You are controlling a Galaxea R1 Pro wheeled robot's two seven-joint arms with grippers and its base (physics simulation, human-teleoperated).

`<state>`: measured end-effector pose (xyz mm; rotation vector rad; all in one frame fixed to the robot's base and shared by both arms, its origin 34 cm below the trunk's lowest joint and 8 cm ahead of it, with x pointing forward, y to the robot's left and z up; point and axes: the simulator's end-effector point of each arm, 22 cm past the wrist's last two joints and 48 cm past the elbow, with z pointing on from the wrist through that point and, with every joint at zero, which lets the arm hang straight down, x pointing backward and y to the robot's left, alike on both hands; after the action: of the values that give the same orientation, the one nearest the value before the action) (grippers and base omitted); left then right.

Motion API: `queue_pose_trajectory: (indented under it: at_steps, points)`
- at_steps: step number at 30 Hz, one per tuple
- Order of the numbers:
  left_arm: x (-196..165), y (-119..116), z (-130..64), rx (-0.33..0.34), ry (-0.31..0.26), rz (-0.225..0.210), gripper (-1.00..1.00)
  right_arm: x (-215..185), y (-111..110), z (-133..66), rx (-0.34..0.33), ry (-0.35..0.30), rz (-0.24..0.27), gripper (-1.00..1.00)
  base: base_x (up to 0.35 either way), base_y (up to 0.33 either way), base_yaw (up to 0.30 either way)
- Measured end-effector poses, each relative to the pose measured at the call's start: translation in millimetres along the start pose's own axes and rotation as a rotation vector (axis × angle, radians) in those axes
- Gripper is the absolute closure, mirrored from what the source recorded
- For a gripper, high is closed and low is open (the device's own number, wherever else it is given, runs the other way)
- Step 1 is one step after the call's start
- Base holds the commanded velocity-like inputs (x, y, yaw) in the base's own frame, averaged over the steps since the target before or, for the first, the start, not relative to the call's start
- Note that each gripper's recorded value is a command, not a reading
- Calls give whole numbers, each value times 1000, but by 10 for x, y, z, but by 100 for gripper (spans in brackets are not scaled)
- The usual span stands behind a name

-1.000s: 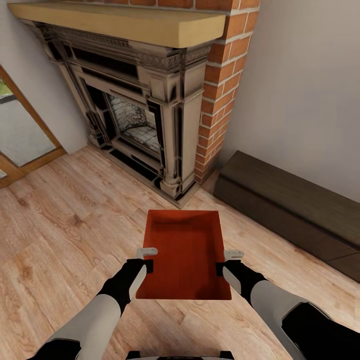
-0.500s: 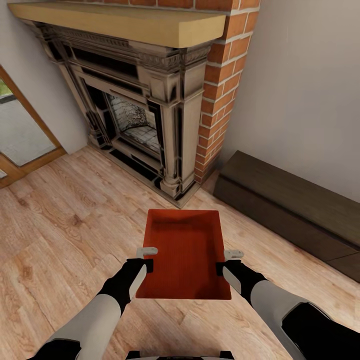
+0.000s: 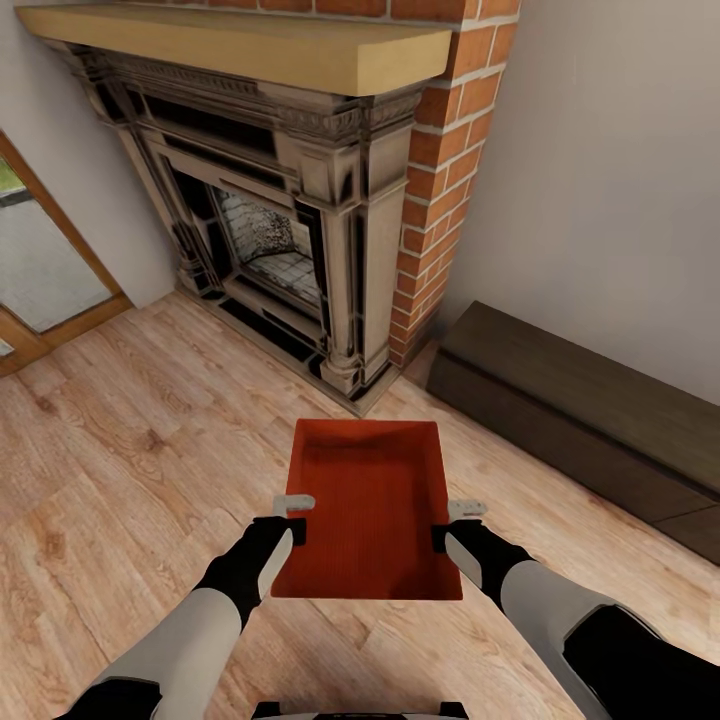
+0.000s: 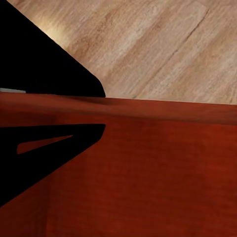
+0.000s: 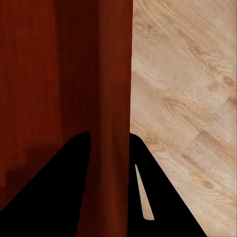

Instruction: Move the two storage containers from the living room to the garage. In the garage, place one container on the floor and stack the other container on top of it (either order is fine).

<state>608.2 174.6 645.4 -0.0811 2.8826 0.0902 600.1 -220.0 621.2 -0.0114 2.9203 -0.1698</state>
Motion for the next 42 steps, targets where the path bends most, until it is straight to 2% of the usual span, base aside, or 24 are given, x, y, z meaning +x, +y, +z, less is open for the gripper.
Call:
queue_pose_trajectory:
  at_steps: [5,42]
  points:
    - [-2,8,-20,0,5,0,100,-3,4,-24,1,5,-2,100,0,0,-19]
    - [-259,4,-232,4,-57,-5,100,-269,-33,-239,3,-57,5,100,0,0,-5]
